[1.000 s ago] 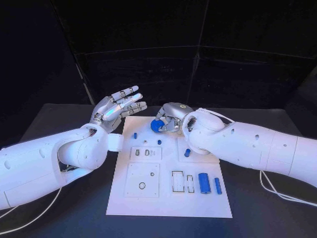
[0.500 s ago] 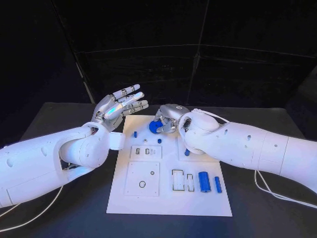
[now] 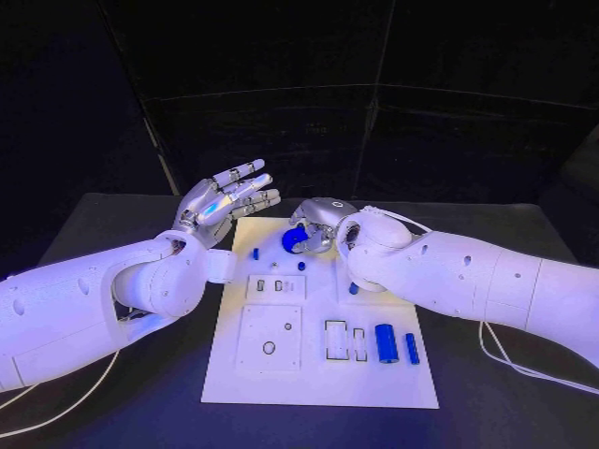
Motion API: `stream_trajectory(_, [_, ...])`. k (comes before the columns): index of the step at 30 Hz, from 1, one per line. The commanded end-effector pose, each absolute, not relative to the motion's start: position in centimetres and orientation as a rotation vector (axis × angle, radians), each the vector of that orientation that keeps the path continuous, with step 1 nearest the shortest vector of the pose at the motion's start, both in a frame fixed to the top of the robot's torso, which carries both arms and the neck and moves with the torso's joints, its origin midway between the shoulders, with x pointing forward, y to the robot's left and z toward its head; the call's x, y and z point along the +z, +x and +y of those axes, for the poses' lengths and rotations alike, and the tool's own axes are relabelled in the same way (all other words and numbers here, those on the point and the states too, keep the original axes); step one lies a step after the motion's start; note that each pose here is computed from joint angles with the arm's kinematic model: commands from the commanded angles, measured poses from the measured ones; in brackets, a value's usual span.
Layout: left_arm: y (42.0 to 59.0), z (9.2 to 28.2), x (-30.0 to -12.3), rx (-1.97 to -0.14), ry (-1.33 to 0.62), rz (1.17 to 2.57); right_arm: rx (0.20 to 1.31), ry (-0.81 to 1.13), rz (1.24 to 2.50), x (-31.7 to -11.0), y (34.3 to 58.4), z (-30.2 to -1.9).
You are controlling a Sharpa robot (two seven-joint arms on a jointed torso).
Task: Assemble the parts on the task board
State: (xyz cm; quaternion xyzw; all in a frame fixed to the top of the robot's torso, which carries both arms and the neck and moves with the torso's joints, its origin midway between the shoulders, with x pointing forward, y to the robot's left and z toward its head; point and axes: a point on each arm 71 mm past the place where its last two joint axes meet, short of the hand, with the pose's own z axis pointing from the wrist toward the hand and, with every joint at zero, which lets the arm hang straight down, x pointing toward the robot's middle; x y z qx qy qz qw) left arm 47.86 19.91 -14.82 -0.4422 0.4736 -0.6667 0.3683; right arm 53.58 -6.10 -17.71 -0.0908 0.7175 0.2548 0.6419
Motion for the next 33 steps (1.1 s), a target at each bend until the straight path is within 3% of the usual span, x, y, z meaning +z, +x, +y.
stream_trajectory(1, [47.8,19.8,-14.6,-1.726,-1.118,1.216,0.572,-0.231,1.670,-17.9,53.6,-6.1])
stream_trajectory(20, [47.8,19.8,-14.6,-1.729,-1.117,1.217,0.557,-0.200,1.735,-18.3,53.8,-7.2])
stream_trajectory(33, [47.8,20.0,-14.6,-1.725,-1.119,1.217,0.625,-0.155,1.570,-16.9,53.0,-9.2])
